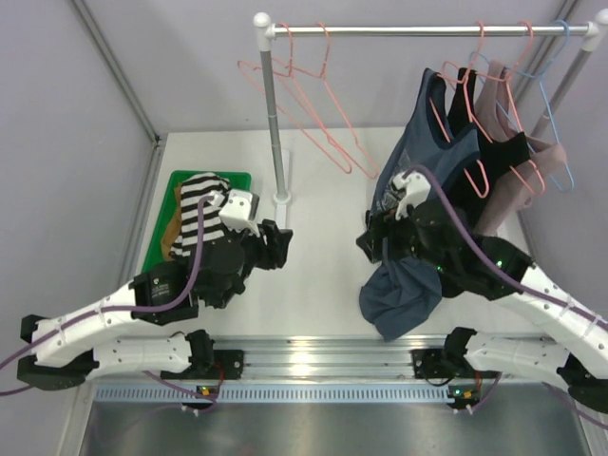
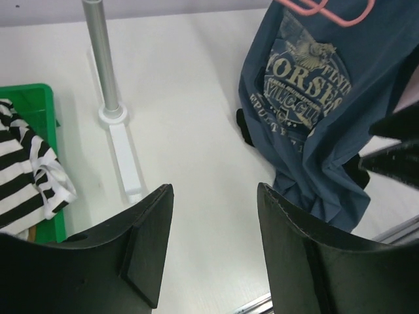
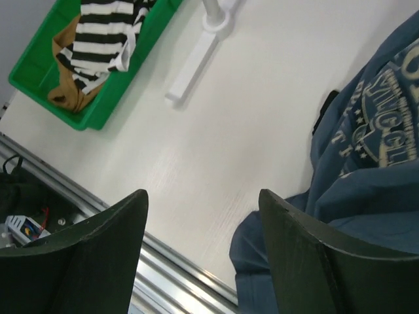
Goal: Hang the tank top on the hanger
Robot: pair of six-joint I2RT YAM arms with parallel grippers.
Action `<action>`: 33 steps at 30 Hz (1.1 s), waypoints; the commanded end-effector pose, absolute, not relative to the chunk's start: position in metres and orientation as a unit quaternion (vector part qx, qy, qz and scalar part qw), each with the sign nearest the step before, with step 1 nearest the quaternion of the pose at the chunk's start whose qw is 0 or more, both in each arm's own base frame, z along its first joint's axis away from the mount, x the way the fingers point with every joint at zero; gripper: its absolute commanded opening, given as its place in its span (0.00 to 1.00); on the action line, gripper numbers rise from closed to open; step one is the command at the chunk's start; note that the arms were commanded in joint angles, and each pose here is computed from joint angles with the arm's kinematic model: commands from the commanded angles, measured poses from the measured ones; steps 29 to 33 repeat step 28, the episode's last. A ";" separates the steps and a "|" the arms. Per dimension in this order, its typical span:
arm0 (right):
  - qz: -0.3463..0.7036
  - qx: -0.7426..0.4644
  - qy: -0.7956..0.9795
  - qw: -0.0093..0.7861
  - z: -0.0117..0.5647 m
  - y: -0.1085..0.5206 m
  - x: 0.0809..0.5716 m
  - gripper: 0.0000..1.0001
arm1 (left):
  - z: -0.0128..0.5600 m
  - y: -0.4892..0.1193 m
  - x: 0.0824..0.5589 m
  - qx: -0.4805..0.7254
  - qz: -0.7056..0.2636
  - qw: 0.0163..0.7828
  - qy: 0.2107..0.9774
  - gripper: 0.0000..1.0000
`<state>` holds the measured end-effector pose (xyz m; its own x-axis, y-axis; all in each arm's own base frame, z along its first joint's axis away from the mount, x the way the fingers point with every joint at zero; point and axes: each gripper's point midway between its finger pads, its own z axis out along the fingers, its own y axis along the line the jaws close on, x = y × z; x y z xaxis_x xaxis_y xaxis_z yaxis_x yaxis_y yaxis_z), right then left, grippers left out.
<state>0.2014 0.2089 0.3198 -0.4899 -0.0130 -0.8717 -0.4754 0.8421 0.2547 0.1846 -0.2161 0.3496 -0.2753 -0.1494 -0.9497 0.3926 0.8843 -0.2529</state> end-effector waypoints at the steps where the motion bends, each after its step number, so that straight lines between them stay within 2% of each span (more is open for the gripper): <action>1: 0.273 -0.085 0.805 0.521 0.321 0.216 0.198 0.68 | 0.330 -0.199 0.188 0.050 -0.193 0.592 0.781 0.59; 2: 0.273 -0.092 0.810 0.510 0.299 0.218 0.190 0.68 | 0.326 -0.198 0.188 0.042 -0.193 0.588 0.785 0.59; 7: 0.319 -0.082 0.807 0.491 0.260 0.227 0.175 0.69 | 0.288 -0.192 0.185 0.033 -0.177 0.568 0.803 0.59; 11: 0.299 -0.092 0.819 0.482 0.232 0.222 0.173 0.70 | 0.270 -0.190 0.183 0.020 -0.171 0.555 0.814 0.59; 18: 0.280 -0.095 0.813 0.501 0.226 0.210 0.176 0.75 | 0.246 -0.187 0.181 0.018 -0.153 0.537 0.829 0.59; 33: 0.275 -0.083 0.812 0.508 0.226 0.200 0.175 0.77 | 0.241 -0.194 0.181 0.028 -0.148 0.531 0.834 0.59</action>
